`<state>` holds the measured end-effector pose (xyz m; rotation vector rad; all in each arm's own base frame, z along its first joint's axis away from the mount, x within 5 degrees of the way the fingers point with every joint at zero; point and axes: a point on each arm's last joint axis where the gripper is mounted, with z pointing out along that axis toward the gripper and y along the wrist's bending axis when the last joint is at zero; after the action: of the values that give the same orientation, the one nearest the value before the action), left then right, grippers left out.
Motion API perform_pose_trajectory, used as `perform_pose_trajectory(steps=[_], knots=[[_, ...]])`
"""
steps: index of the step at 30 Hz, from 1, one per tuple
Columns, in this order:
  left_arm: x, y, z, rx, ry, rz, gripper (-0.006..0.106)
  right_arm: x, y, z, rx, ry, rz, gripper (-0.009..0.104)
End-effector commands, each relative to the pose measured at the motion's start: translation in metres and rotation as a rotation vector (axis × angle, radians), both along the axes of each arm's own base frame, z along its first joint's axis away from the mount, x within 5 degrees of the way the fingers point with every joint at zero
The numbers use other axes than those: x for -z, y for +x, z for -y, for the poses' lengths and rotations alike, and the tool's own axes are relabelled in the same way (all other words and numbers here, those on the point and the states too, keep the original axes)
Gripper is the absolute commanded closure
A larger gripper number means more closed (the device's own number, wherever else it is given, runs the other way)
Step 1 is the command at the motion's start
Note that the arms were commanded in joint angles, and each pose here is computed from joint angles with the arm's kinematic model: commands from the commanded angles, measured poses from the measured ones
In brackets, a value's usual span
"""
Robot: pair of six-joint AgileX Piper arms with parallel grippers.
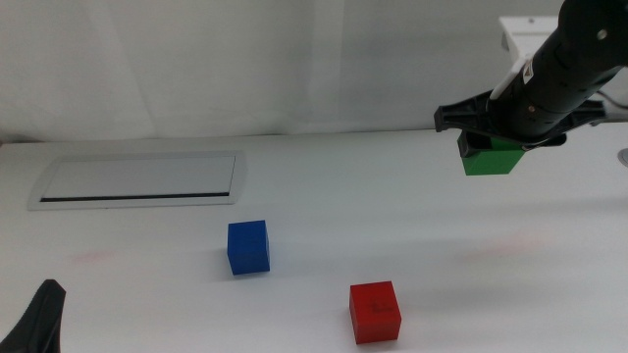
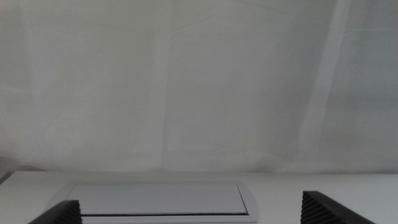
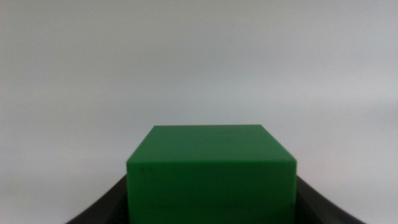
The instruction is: Stack red cubes first, then green, then blue cubes in a specific spot.
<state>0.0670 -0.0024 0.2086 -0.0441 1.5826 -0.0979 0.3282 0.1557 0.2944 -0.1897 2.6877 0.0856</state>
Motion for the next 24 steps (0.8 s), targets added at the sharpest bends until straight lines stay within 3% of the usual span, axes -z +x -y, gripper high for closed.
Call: perform_pose_trajectory(steps=[1, 4, 13, 24], knots=[[0.004, 0.0, 0.0, -0.003, -0.005, 0.0, 0.013, -0.021, -0.025, -0.006, 0.03, -0.034, 0.012, 0.097], [0.004, 0.0, 0.0, -0.003, -0.005, 0.0, 0.013, -0.036, -0.053, -0.02, 0.028, -0.06, 0.008, 0.097], [0.004, 0.0, 0.0, -0.003, -0.005, -0.001, 0.013, -0.028, -0.112, -0.089, -0.009, -0.034, -0.026, 0.097], [0.004, 0.0, 0.0, -0.003, -0.005, -0.001, 0.013, 0.01, -0.124, -0.123, -0.04, -0.043, -0.113, 0.097]])
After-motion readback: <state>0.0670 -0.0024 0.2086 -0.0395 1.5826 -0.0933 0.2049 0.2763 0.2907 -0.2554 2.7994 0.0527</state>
